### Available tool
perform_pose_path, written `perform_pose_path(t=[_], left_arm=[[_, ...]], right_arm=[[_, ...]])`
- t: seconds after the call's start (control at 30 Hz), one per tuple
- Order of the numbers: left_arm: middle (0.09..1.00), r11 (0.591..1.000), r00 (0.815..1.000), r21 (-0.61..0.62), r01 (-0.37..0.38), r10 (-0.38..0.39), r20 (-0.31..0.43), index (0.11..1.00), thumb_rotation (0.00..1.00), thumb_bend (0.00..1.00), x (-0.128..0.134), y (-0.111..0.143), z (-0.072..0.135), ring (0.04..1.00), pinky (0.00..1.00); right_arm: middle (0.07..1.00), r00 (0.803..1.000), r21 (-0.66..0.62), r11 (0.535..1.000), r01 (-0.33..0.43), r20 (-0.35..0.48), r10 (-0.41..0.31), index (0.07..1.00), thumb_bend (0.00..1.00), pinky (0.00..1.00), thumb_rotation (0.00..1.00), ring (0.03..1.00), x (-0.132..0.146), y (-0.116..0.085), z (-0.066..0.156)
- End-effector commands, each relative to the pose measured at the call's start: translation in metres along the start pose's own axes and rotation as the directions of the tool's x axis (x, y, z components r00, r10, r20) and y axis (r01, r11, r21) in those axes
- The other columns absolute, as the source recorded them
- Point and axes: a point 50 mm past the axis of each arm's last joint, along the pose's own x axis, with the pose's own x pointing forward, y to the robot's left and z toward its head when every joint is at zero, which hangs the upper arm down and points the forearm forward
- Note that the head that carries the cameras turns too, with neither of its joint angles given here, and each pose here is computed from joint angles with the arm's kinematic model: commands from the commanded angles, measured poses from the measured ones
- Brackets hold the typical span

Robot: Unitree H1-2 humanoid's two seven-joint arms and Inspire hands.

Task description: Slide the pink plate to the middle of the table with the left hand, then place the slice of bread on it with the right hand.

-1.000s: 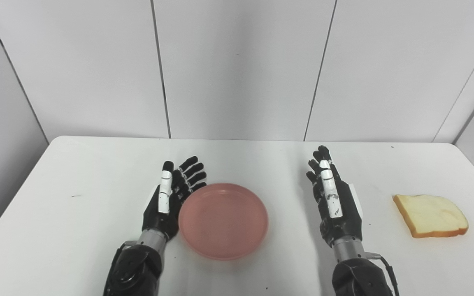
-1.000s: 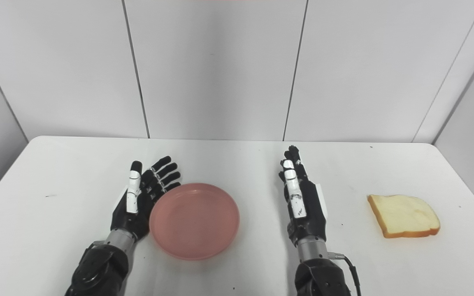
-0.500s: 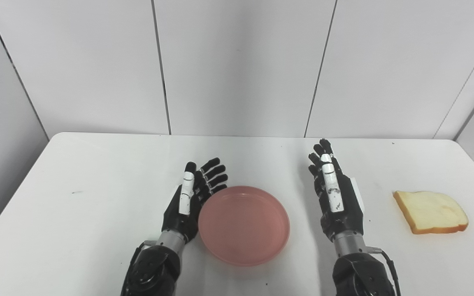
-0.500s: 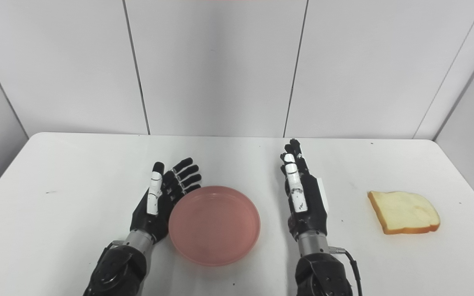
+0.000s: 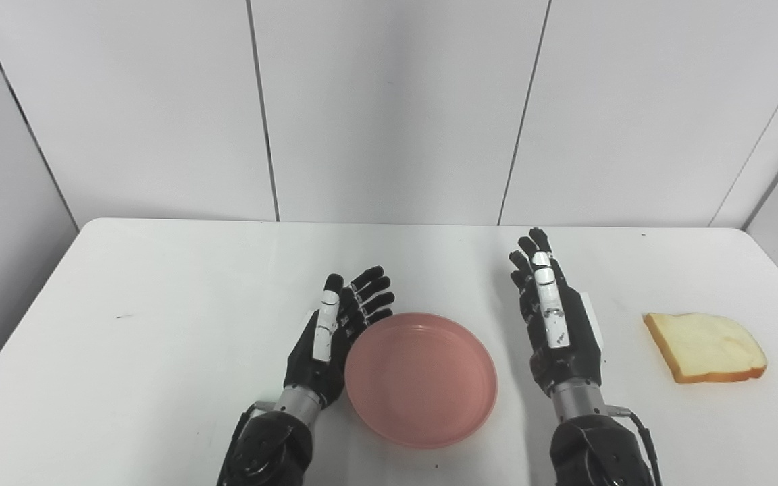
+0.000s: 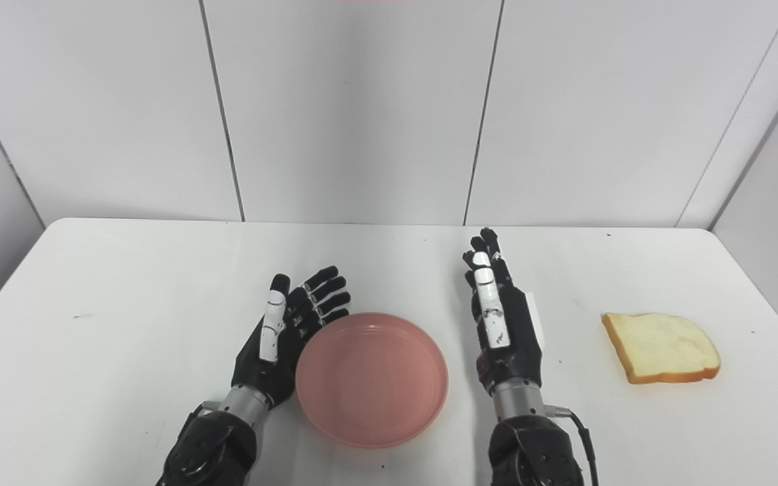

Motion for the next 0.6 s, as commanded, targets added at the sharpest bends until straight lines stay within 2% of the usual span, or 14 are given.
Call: perform_pose_path(t=[0.0, 0.4, 0.57], left_arm=[[0.876, 1.000, 0.999, 0.002, 0.028, -0.028, 0.035, 0.810, 0.99, 0.84, 0.001, -0.007, 0.006, 0.873, 0.86], [0.930, 1.000, 0.998, -0.015, -0.007, 0.007, 0.056, 0.888, 0.95, 0.80, -0.003, -0.007, 0.012, 0.931, 0.93], [0.947, 0.999, 0.999, -0.039, -0.012, 0.014, 0.047, 0.904, 0.92, 0.80, -0.005, -0.011, 0.008, 0.952, 0.97]], right_arm=[[0.955, 0.996, 0.003, 1.000, -0.030, 0.086, 0.029, 0.959, 0.69, 1.00, 0.82, 0.948, 0.006, 0.003, 0.018], [0.969, 0.994, -0.006, 0.999, -0.044, 0.097, 0.044, 0.973, 0.69, 1.00, 0.82, 0.967, 0.008, -0.008, 0.023], [0.970, 0.992, 0.004, 0.999, -0.043, 0.116, 0.042, 0.966, 0.69, 1.00, 0.80, 0.971, 0.008, -0.019, 0.036]])
